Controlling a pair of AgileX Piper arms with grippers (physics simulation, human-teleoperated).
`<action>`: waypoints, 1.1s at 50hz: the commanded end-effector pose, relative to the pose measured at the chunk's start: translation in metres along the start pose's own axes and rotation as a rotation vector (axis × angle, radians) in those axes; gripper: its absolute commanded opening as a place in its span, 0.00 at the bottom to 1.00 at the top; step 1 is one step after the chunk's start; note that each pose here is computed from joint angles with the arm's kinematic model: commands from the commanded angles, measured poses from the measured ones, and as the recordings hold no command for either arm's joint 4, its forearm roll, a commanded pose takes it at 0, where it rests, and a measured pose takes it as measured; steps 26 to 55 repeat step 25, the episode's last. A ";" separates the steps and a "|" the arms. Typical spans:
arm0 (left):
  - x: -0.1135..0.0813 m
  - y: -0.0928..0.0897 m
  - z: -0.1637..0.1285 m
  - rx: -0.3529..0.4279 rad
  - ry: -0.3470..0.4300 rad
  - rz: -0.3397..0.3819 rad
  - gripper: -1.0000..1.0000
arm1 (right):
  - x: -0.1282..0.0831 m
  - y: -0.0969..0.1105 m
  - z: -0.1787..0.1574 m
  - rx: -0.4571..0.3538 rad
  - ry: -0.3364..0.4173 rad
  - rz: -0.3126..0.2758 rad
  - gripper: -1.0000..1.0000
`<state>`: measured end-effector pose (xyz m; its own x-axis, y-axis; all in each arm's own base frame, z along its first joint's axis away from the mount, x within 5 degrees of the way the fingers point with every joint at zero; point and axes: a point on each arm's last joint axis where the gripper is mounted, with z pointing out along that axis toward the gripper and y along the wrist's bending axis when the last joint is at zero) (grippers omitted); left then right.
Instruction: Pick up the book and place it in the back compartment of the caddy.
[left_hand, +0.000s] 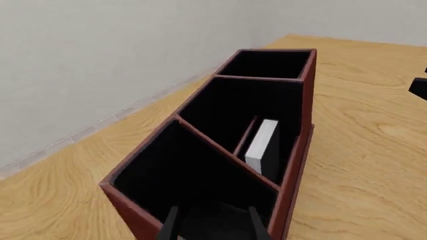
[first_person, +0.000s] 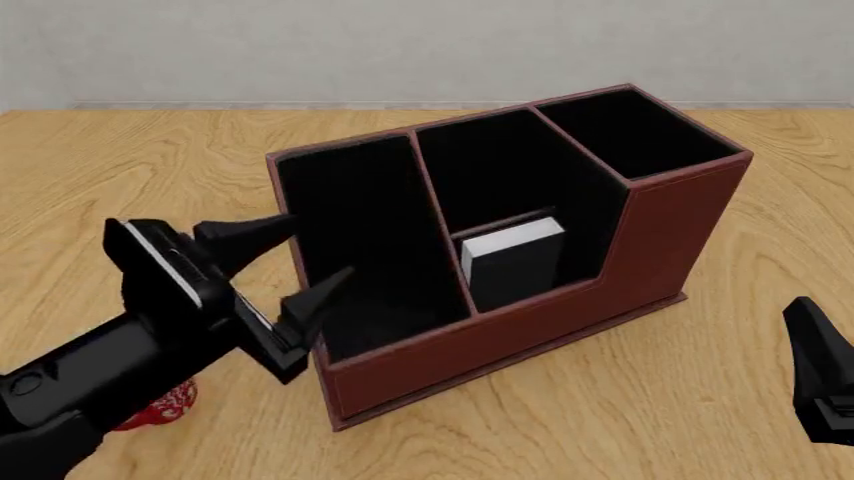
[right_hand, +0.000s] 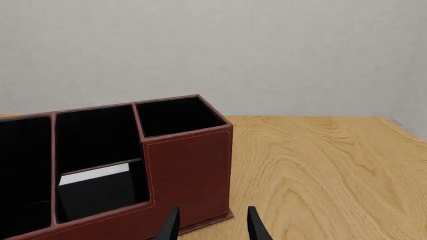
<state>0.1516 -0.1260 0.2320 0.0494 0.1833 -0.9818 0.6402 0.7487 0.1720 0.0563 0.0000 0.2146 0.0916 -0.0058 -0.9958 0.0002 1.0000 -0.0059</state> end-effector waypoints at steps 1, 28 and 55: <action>0.003 0.009 -0.038 -0.058 0.003 0.004 1.00 | 0.000 0.000 0.000 0.000 0.000 0.000 1.00; -0.006 0.019 -0.115 -0.211 0.012 -0.064 1.00 | 0.000 0.000 0.000 0.000 0.000 0.000 1.00; -0.006 0.019 -0.115 -0.211 0.012 -0.064 1.00 | 0.000 0.000 0.000 0.000 0.000 0.000 1.00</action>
